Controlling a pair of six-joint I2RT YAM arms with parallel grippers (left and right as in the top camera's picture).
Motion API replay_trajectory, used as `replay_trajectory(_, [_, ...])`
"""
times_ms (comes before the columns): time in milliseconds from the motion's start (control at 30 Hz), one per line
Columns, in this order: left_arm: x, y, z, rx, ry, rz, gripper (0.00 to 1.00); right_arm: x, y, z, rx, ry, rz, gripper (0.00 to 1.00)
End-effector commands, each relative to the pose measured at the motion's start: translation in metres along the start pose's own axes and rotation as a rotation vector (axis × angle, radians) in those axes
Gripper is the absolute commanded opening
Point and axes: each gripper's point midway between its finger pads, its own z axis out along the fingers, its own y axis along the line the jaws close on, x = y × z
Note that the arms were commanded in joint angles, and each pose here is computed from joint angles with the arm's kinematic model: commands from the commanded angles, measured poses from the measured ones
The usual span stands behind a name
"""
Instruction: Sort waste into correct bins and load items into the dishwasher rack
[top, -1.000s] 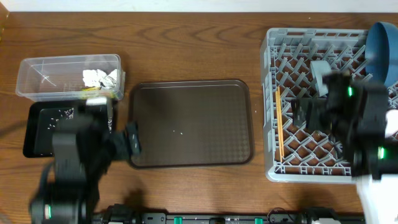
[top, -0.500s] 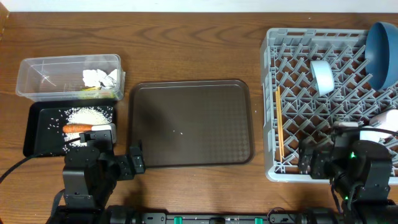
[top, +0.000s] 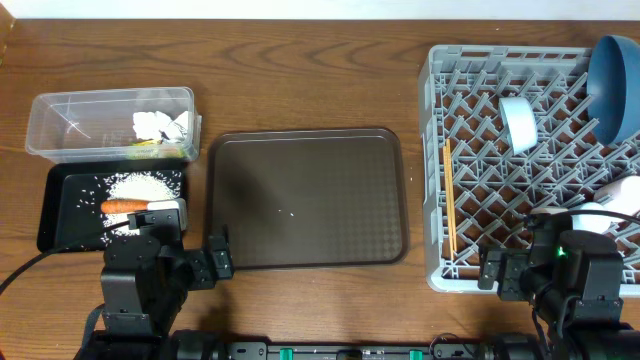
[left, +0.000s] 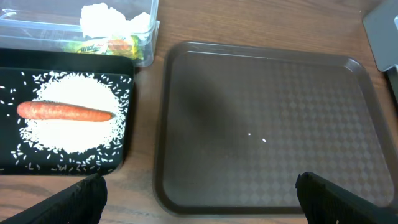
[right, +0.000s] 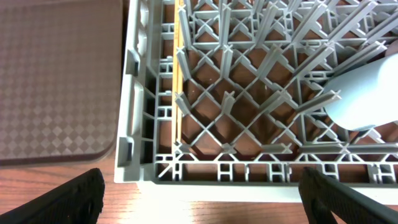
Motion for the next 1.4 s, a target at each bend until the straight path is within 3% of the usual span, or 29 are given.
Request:
replay_trajectory(0, [0.001,0.001,-0.001,-0.005,-0.005,0.009,0.99,-0.004,-0.005,-0.007,0.026,-0.06,0.011,0.99])
replay_trajectory(333, [0.001,0.001,-0.001,-0.005,-0.005,0.009,0.99,-0.051,-0.001,-0.013,-0.024,-0.612,-0.004,0.99])
replay_trajectory(633, [0.001,0.001,-0.001,-0.005,-0.006,0.009,0.99,-0.069,0.001,0.009,-0.053,-0.917,-0.009,0.99])
replay_trajectory(867, [0.001,0.001,-0.001,-0.005,-0.005,0.009,0.99,-0.067,0.005,0.032,-0.032,-1.006,-0.092,0.99])
replay_trajectory(1100, [0.001,0.001,-0.001,-0.005,-0.005,0.009,0.99,-0.036,0.001,0.072,-0.005,-0.811,-0.134,0.99])
replay_trajectory(1367, [0.001,0.001,-0.001,-0.005,-0.005,0.009,0.99,-0.037,0.004,0.071,-0.009,-0.819,-0.155,0.99])
